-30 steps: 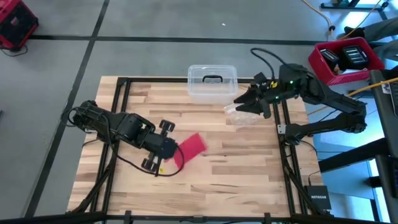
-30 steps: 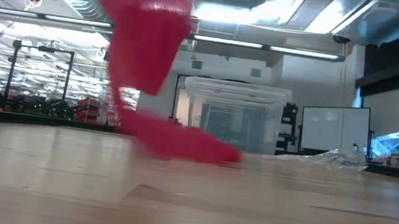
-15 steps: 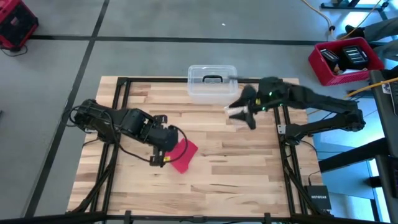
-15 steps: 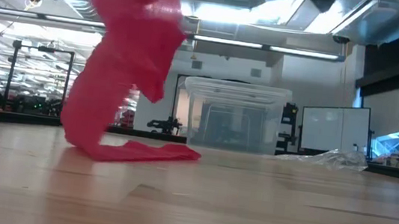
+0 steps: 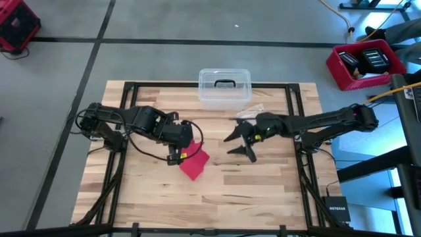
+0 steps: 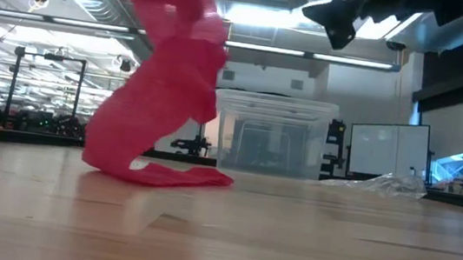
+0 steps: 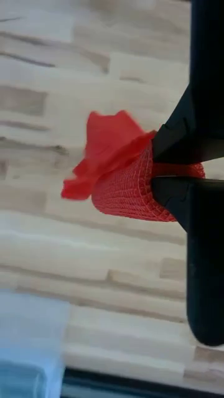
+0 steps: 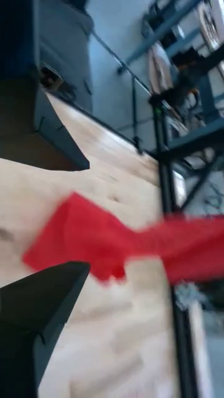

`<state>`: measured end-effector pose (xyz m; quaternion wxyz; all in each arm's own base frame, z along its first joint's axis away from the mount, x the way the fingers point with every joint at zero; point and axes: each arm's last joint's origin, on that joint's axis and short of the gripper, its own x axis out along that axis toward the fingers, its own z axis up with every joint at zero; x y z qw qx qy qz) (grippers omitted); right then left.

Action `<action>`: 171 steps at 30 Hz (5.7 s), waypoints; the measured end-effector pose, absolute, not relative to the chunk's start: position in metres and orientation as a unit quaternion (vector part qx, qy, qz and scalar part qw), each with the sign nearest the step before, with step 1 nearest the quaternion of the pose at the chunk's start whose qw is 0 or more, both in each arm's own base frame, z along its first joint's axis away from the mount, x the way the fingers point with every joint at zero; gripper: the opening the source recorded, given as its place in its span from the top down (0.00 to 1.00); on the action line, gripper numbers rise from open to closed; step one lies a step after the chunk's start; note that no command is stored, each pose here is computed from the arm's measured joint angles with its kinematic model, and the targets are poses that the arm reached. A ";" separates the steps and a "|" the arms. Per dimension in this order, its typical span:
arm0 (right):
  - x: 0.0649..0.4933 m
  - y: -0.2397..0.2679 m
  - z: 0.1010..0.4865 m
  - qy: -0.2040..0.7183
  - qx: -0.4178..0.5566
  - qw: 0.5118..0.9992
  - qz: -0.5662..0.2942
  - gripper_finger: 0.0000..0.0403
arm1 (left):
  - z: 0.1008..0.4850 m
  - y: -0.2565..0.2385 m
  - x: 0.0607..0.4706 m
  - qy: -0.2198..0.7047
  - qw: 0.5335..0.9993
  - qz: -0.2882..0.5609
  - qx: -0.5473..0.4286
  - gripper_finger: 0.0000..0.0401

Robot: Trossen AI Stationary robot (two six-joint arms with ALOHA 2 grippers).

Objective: Roll bandage
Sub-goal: Roll the red bandage

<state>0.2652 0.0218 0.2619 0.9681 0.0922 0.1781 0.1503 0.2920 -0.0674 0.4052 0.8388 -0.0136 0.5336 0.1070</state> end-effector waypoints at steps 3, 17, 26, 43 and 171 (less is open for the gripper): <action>0.275 0.029 0.250 0.187 0.079 0.967 0.157 0.38 | 0.406 -0.061 0.296 0.522 0.845 0.118 -0.021 0.96; 0.311 0.037 0.214 0.158 0.008 0.987 0.030 0.38 | 0.409 -0.035 0.309 0.485 0.862 0.148 -0.016 0.96; 0.284 0.031 0.242 0.180 -0.034 0.983 -0.023 0.38 | 0.408 -0.046 0.327 0.394 0.881 0.207 0.158 0.96; 0.199 0.016 0.242 0.231 -0.026 0.969 -0.090 0.38 | 0.459 -0.085 0.354 0.124 0.909 0.200 0.344 0.96; 0.204 0.124 0.321 0.010 -0.172 0.974 0.150 0.98 | 0.465 -0.089 0.335 0.225 0.776 0.249 0.535 0.96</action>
